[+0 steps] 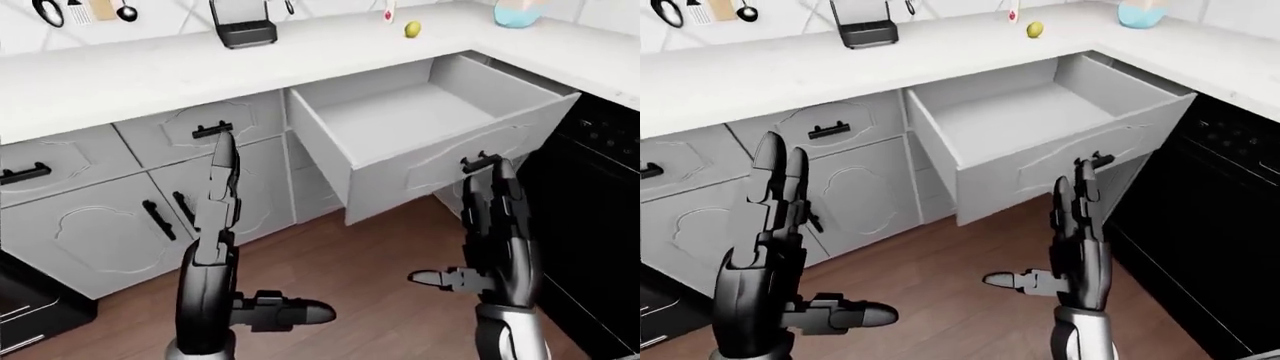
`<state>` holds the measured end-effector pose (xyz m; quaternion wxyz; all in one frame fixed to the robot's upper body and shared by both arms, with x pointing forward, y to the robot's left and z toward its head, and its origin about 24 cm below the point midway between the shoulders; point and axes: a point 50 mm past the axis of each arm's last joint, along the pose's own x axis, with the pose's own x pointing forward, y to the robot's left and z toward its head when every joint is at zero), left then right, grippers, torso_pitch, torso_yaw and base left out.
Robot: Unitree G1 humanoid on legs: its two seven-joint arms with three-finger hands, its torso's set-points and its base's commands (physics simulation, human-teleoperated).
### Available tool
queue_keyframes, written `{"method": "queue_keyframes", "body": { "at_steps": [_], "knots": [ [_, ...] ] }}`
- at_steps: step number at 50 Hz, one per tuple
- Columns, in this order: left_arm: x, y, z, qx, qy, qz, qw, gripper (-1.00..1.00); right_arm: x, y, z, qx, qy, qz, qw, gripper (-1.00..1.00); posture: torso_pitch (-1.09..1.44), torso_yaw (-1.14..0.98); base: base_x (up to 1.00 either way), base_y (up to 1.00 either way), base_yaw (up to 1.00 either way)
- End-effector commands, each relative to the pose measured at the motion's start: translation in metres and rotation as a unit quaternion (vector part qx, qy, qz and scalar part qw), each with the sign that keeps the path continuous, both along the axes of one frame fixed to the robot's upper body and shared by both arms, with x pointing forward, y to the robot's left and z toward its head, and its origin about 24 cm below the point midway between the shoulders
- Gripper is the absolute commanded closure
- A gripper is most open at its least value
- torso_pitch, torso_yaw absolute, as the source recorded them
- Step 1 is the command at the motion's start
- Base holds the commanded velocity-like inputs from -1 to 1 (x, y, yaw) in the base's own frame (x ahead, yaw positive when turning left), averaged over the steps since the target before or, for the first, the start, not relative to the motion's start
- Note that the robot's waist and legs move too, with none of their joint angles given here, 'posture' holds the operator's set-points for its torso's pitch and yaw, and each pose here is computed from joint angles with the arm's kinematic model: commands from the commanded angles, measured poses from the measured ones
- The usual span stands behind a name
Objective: Close the right drawer.
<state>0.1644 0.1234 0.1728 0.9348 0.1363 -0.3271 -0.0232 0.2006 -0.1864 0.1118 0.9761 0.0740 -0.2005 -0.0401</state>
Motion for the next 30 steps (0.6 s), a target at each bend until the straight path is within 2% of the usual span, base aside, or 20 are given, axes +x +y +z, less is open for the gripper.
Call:
{"method": "queue_keyframes", "body": {
  "at_steps": [1, 30],
  "knots": [
    [-0.0068, 0.0017, 0.0132, -0.006, -0.043, 0.003, 0.999, -1.0, -0.0018, 0.0053, 0.0182, -0.007, -0.051, 0.013, 0.9986, -1.0, 0.0, 0.0, 0.0, 0.0, -0.33],
    [-0.007, 0.001, 0.0123, -0.005, -0.043, 0.0, 0.9991, -1.0, -0.001, 0.0059, 0.017, -0.009, -0.048, 0.013, 0.9987, -1.0, 0.0, 0.0, 0.0, 0.0, -0.33]
  ]
}}
